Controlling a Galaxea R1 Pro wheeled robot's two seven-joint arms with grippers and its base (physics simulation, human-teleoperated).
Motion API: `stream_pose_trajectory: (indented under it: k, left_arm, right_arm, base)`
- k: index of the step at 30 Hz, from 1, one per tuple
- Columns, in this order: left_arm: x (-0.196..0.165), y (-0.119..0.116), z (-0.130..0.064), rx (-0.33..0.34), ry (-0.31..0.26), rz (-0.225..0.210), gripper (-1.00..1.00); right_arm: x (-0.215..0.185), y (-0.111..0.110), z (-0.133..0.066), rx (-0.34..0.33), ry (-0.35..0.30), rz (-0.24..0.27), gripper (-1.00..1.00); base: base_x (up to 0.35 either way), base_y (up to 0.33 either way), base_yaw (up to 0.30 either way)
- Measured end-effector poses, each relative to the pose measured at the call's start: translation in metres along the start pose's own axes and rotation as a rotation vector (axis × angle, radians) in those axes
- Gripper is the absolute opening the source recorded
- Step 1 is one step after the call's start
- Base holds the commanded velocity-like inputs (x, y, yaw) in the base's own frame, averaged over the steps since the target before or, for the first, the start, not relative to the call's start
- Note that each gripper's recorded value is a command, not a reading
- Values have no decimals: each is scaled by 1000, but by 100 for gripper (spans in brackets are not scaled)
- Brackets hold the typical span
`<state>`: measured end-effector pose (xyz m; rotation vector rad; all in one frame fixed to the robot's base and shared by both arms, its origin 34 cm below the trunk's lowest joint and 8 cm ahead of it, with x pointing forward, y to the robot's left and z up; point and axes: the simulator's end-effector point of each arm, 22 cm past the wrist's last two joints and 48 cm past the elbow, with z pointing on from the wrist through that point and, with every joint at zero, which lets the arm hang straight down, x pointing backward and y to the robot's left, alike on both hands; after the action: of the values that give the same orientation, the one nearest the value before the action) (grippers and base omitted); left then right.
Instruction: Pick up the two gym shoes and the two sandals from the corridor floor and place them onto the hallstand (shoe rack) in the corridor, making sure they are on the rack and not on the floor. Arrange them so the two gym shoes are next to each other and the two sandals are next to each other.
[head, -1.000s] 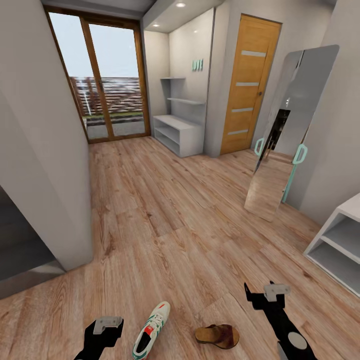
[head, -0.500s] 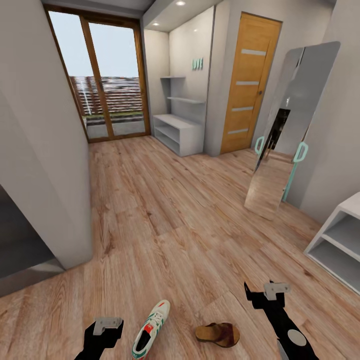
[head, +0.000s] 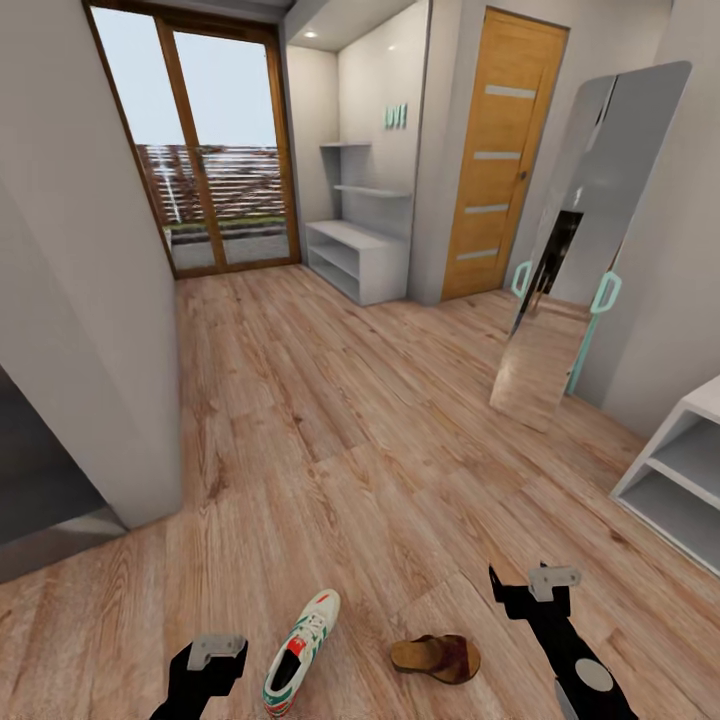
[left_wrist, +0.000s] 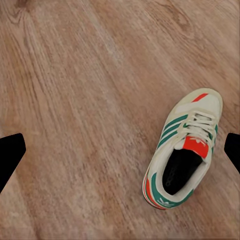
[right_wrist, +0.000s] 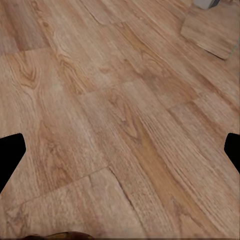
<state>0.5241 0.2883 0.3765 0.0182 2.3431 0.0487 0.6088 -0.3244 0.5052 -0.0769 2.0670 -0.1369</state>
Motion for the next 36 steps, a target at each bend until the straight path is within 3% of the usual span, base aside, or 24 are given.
stream_pose_trajectory:
  k: [12,19,24,25,30,36]
  left_arm:
    - [29,-5,17,15,21,15,100]
    - [39,-28,29,103,27,42,100]
    - [36,-49,45,185,66,92,100]
    - [34,-53,52,205,103,118,100]
    - [45,-57,63,225,159,164,100]
    - [61,-59,73,231,186,191,100]
  right_arm:
    - [24,1,10,1,30,-4,100]
    - [21,3,15,-1,96,-7,100]
    - [-2,5,15,-2,99,-7,100]
    - [-20,6,13,-3,74,-7,100]
    - [-29,8,14,-5,47,-7,100]
    - [-19,11,18,-5,45,-7,100]
  base:
    - [0,0,0]
    - [0,0,0]
    - [0,0,0]
    - [0,0,0]
    - [0,0,0]
    - [0,0,0]
